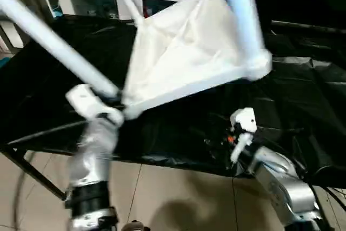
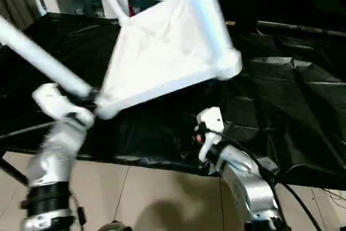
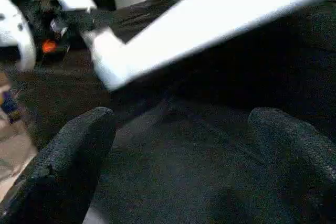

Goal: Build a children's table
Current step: Flip table

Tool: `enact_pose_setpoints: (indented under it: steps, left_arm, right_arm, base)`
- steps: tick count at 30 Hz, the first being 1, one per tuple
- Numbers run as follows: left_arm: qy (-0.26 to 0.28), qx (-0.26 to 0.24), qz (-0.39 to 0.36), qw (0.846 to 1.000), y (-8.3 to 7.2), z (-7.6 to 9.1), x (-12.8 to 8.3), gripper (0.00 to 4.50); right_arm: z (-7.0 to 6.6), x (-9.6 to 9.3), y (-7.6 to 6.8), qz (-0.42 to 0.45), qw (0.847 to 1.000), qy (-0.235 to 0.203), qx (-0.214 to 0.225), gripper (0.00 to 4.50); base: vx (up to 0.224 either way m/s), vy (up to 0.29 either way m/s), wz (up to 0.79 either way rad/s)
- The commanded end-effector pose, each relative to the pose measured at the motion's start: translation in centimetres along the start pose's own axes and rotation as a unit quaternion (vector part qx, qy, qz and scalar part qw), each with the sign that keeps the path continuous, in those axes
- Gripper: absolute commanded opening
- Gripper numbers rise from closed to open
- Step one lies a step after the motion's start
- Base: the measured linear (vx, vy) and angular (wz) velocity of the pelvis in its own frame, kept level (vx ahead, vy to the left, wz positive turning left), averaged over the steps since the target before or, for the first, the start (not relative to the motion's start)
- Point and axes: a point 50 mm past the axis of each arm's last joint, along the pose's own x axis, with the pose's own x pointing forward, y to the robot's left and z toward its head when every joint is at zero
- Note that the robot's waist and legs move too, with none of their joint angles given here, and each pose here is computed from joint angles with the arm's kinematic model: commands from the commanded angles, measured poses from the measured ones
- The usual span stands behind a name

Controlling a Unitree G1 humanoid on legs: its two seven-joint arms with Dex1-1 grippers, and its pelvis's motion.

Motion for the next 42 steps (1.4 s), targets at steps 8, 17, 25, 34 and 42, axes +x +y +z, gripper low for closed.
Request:
enact_pose_setpoints:
  steps: [8,17,25,34,42]
  left_arm:
    - [0.044,-0.021,-0.035,0.998,-1.8,-1.1,0.2,2.14]
    - [0.045,-0.022,-0.036,0.998,-2.1,-1.1,0.1,2.14]
    - [0.045,-0.025,-0.036,0.998,-2.2,-1.2,0.0,2.14]
    - [0.063,-0.023,-0.055,0.996,-2.8,-1.7,-0.2,2.14]
    - [0.071,-0.021,-0.066,0.995,-3.0,-2.0,-0.4,2.14]
  right_arm:
    - [1.2,2.6,-1.2,-0.085,0.988,-0.086,0.096,4.5]
    - [2.4,4.5,-2.0,-0.108,0.967,-0.139,0.182,4.5]
    - [3.5,6.4,-3.2,-0.151,0.949,-0.159,0.228,4.5]
    - [4.8,8.7,-4.4,-0.176,0.922,-0.172,0.299,4.5]
    - [5.2,9.8,-4.2,-0.156,0.921,-0.165,0.318,4.13]
  base:
    - [0.0,0.0,0.0]
    - [0.0,0.0,0.0]
    - [0.0,0.0,0.0]
    - [0.0,0.0,0.0]
    - [0.0,0.0,0.0]
